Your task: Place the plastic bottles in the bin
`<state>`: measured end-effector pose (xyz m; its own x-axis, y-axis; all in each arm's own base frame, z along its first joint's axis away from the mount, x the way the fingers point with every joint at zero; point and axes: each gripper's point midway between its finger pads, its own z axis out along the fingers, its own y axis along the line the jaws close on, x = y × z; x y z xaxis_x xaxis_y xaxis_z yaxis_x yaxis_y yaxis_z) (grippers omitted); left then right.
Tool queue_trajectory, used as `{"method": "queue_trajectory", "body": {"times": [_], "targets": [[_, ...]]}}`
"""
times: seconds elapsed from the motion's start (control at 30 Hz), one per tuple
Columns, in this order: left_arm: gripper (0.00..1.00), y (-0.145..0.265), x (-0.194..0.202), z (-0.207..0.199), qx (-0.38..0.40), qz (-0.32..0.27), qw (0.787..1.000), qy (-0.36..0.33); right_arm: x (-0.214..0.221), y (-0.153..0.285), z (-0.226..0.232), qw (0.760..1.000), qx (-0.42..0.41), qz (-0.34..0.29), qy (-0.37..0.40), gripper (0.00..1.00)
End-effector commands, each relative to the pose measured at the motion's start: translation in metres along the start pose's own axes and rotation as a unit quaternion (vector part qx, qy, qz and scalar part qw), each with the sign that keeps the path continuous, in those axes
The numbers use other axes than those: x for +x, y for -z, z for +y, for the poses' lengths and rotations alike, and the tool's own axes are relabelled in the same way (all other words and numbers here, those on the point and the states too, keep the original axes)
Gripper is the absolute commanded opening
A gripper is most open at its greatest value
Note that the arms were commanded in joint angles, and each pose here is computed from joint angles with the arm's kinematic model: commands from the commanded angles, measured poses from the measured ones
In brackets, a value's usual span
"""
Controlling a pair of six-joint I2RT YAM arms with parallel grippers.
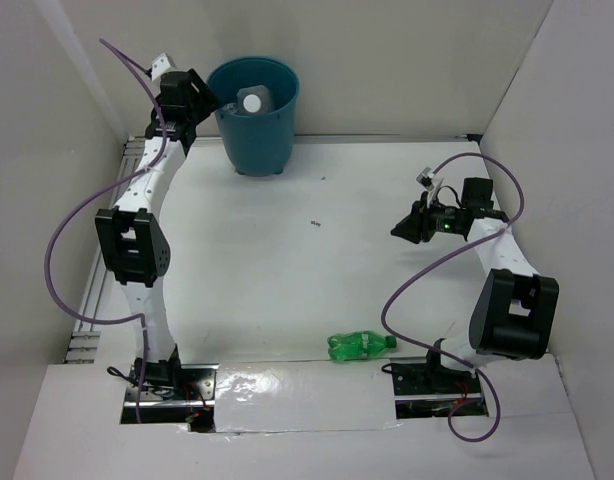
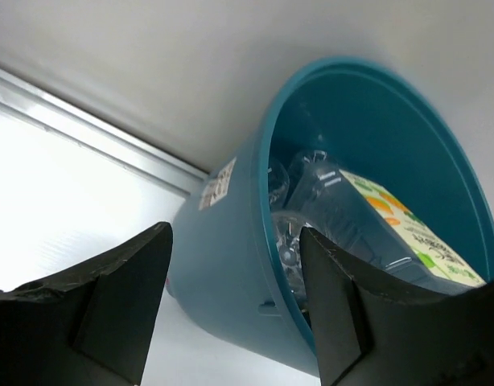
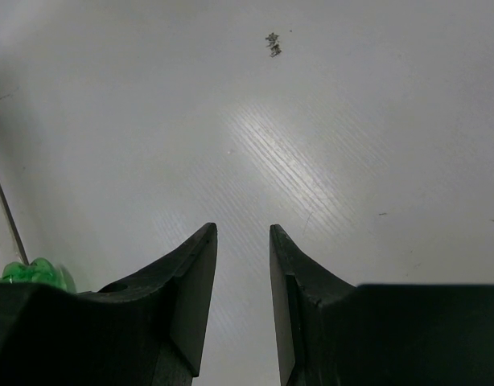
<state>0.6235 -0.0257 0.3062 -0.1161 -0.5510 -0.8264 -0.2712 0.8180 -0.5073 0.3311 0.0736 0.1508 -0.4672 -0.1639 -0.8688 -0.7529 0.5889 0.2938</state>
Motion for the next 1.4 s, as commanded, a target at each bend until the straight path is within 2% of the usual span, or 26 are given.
{"method": "queue_trajectory", "body": {"times": [0.0, 0.1, 0.2, 0.23, 0.27, 0.4, 0.57, 0.93, 1.23, 1.33, 1.37], "targets": [[0.76, 0.0, 0.001, -0.018, 0.032, 0.016, 0.999, 0.029, -0.007, 0.006, 0.008, 1.0, -0.002, -0.009, 0.021, 0.4], [0.75, -0.005, 0.008, -0.019, 0.034, 0.032, 0.998, 0.031, -0.003, 0.008, 0.007, 1.0, 0.001, -0.008, 0.015, 0.4], [0.66, -0.01, 0.02, -0.017, 0.035, 0.048, 0.998, 0.029, -0.005, 0.009, 0.008, 1.0, 0.002, -0.01, 0.024, 0.4], [0.61, -0.009, 0.024, -0.017, 0.037, 0.057, 0.997, 0.028, -0.005, 0.009, 0.008, 1.0, 0.002, -0.01, 0.024, 0.4], [0.49, -0.008, 0.026, -0.016, 0.034, 0.061, 0.997, 0.027, -0.005, 0.009, 0.008, 1.0, 0.002, -0.01, 0.024, 0.4], [0.26, -0.005, 0.037, -0.011, 0.032, 0.08, 0.996, 0.025, -0.005, 0.009, 0.008, 1.0, 0.002, -0.01, 0.024, 0.4], [0.0, 0.015, 0.031, -0.012, 0.049, 0.09, 0.995, 0.017, -0.003, 0.008, 0.008, 1.0, -0.004, -0.009, 0.027, 0.4], [0.0, 0.069, 0.004, -0.039, 0.116, 0.095, 0.989, 0.007, -0.001, 0.009, 0.015, 0.999, -0.013, -0.013, 0.032, 0.4], [0.0, 0.133, -0.037, -0.057, 0.147, 0.083, 0.986, -0.01, 0.001, 0.009, 0.027, 0.999, -0.019, -0.016, 0.039, 0.4], [0.0, 0.156, -0.029, -0.05, 0.14, 0.117, 0.983, -0.019, 0.0, 0.011, 0.029, 0.999, -0.019, -0.016, 0.043, 0.41], [0.0, 0.159, -0.013, -0.041, 0.133, 0.139, 0.981, -0.024, 0.0, 0.012, 0.031, 0.999, -0.02, -0.016, 0.047, 0.41]]}}
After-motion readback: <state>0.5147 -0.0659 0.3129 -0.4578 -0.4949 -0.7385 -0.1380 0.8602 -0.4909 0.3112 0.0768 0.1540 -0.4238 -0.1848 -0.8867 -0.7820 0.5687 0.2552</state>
